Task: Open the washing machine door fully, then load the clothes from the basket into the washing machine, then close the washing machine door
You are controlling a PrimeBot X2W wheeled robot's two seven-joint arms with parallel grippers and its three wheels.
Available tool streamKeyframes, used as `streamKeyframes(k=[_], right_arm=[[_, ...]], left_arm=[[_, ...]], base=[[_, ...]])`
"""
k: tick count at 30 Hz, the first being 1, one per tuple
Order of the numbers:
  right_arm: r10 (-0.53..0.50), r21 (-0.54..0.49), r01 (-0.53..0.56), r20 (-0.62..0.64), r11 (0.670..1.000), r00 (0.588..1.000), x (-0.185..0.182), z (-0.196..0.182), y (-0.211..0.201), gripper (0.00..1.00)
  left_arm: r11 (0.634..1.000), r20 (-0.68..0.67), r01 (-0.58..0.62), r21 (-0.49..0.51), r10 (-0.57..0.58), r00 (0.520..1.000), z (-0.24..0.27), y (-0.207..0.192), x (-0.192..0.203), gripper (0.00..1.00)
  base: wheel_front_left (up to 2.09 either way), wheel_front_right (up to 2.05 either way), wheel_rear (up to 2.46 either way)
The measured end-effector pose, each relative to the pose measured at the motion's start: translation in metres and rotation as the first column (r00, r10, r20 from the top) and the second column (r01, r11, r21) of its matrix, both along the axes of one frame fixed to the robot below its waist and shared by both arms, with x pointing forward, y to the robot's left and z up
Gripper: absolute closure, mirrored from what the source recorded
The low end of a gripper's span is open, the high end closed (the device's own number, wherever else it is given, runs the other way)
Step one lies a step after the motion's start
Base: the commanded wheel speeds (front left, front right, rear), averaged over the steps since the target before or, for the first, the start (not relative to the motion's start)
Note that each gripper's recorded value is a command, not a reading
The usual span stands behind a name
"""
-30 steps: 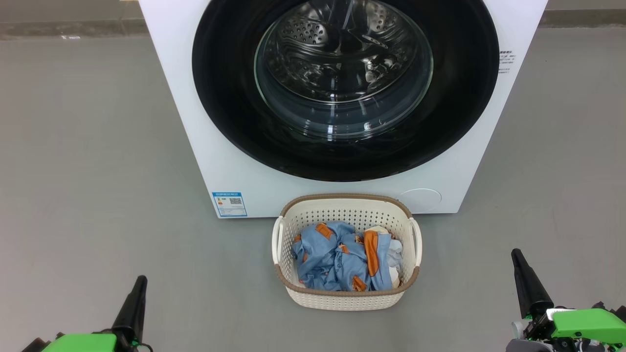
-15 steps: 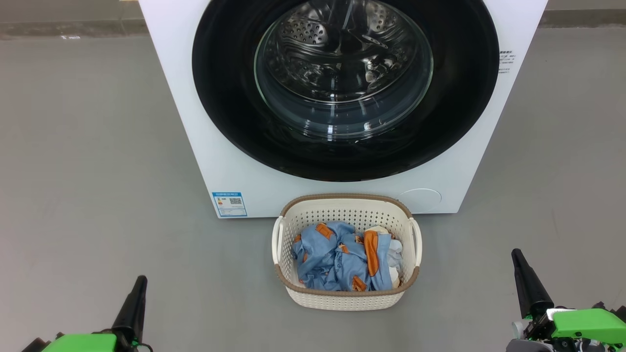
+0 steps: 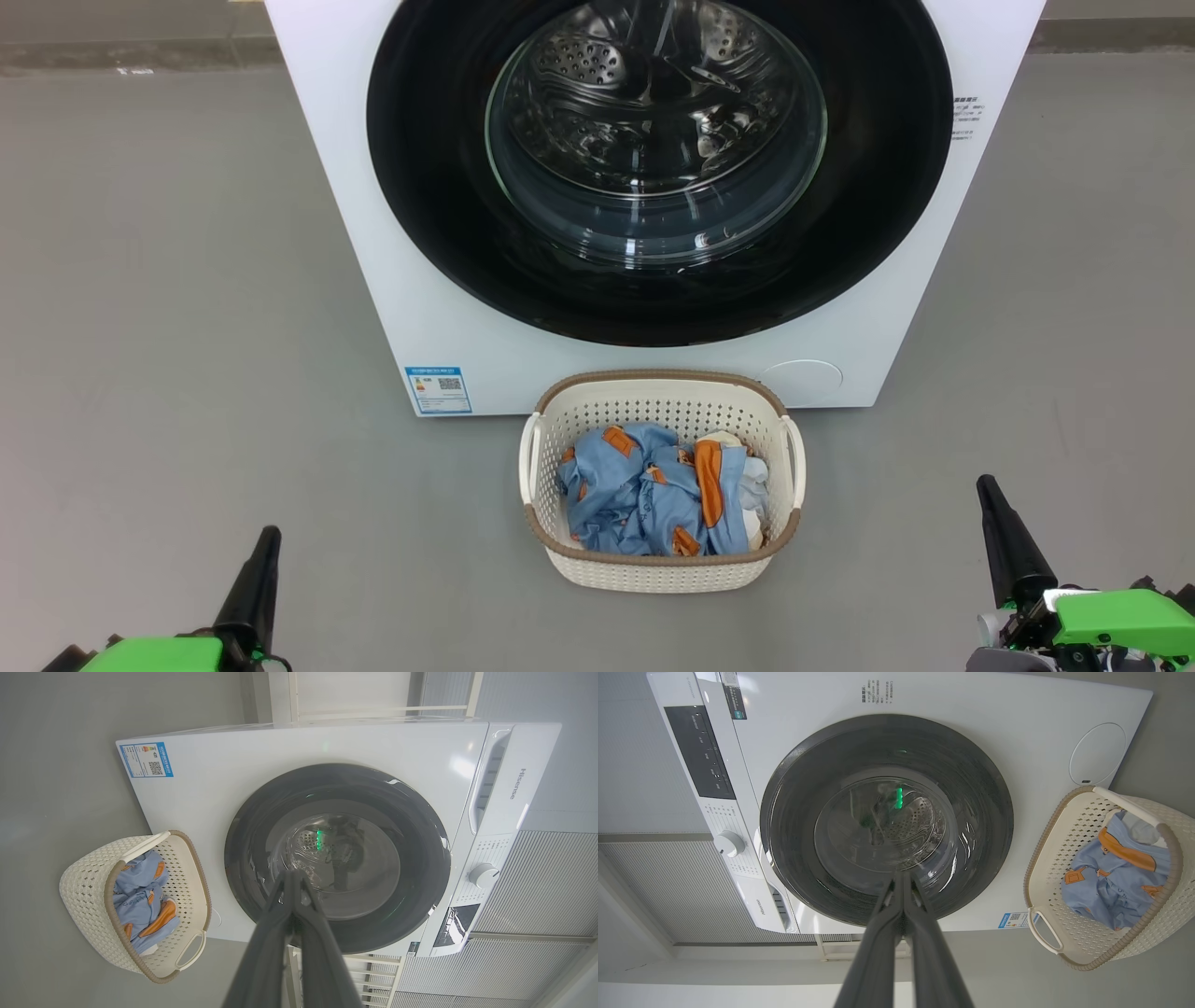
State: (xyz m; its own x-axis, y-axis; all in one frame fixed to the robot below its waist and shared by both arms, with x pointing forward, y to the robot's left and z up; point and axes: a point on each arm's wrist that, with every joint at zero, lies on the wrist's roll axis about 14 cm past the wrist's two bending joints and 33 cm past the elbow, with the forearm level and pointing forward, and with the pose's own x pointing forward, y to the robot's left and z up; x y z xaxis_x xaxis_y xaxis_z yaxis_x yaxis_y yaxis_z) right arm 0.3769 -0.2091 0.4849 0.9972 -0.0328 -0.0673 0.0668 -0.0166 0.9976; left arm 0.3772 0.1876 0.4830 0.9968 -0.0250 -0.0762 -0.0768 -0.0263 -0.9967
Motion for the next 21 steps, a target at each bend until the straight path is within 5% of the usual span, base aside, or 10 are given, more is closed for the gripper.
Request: streamKeyframes(k=[21], right_arm=[[-0.001, 0.0, 0.001, 0.0, 1.0, 1.0, 0.0, 0.0, -0.0003, 1.0]], left_arm=[[1.0, 0.0, 0.0, 0.0, 0.0, 1.0, 0.0, 0.0, 0.0, 1.0]], base=[[0.0, 0.0, 0.0]])
